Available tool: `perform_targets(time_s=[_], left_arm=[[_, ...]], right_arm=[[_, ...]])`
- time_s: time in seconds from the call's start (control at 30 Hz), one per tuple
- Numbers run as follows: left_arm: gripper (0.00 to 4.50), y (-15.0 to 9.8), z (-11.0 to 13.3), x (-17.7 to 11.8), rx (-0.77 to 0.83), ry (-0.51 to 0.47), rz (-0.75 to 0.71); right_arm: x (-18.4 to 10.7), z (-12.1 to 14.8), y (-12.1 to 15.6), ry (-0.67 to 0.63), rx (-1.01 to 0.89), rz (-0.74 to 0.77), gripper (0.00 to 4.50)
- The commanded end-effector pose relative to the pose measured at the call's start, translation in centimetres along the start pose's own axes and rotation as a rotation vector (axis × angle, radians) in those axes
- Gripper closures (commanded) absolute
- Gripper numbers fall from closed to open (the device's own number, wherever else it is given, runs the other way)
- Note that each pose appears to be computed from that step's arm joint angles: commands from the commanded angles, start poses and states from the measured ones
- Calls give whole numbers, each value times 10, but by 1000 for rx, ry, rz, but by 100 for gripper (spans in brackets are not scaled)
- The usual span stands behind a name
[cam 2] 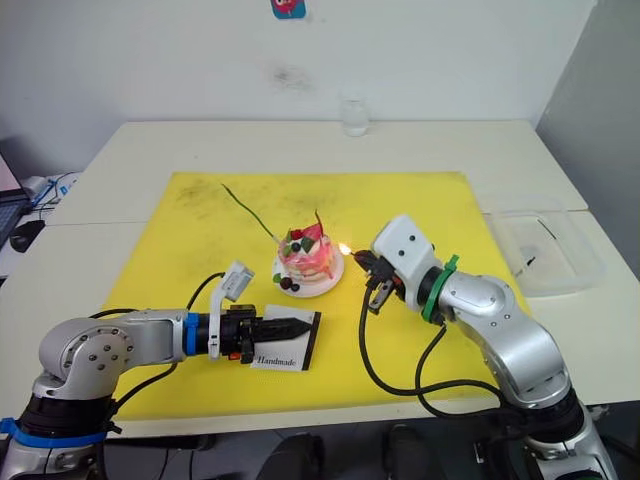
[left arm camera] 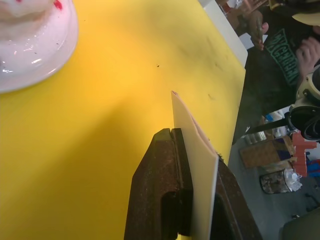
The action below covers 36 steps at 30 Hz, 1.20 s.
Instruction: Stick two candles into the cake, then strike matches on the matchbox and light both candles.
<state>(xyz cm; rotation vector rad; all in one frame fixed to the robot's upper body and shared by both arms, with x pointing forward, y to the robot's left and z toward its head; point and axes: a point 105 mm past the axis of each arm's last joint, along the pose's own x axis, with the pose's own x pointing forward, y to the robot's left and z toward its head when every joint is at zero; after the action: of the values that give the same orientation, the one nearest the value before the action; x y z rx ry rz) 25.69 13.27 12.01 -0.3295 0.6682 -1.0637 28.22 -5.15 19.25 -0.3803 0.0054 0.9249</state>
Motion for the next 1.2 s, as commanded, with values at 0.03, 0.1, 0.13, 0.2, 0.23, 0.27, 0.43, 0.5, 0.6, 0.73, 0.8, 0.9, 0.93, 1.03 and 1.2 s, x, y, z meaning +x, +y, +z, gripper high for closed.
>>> perform_targets(time_s=[0.03, 0.1, 0.13, 0.2, 0.23, 0.27, 0.43, 0.5, 0.6, 0.73, 0.8, 0.9, 0.93, 1.03, 1.2], left_arm=[[450, 2, 6, -13, 34, -30, 35], [450, 6, 3, -20, 27, -31, 62], [450, 8, 2, -23, 24, -33, 75], [450, 11, 1, -26, 23, -37, 92], [450, 12, 1, -27, 24, -39, 96], [450, 12, 1, -28, 23, -41, 98], [450, 12, 0, -27, 25, -46, 99], [450, 12, -1, -26, 25, -48, 99], [450, 12, -1, -24, 25, -52, 95], [450, 12, -1, -23, 25, -57, 91], [450, 12, 0, -22, 26, -61, 90], [450, 12, 1, -20, 27, -69, 88], [450, 12, 1, -20, 28, -71, 88], [450, 12, 2, -19, 28, -73, 86], [450, 10, 2, -16, 31, -76, 80]], right_arm=[[2, 27, 7, -77, -25, 44, 446], [15, 37, 10, -100, -19, 59, 446], [23, 42, 11, -110, -20, 68, 446], [38, 52, 13, -128, -28, 71, 446], [45, 57, 14, -137, -34, 73, 446], [52, 62, 14, -148, -44, 70, 446], [76, 84, 7, -200, -93, 41, 446], [83, 93, 5, -222, -112, 37, 446], [90, 105, 7, -254, -125, 53, 446], [97, 111, 18, -274, -133, 100, 446], [101, 111, 22, -277, -140, 111, 446], [107, 111, 21, -280, -146, 107, 446], [109, 112, 20, -281, -146, 105, 446], [113, 112, 20, -284, -136, 105, 446], [120, 106, 19, -272, -116, 108, 446]])
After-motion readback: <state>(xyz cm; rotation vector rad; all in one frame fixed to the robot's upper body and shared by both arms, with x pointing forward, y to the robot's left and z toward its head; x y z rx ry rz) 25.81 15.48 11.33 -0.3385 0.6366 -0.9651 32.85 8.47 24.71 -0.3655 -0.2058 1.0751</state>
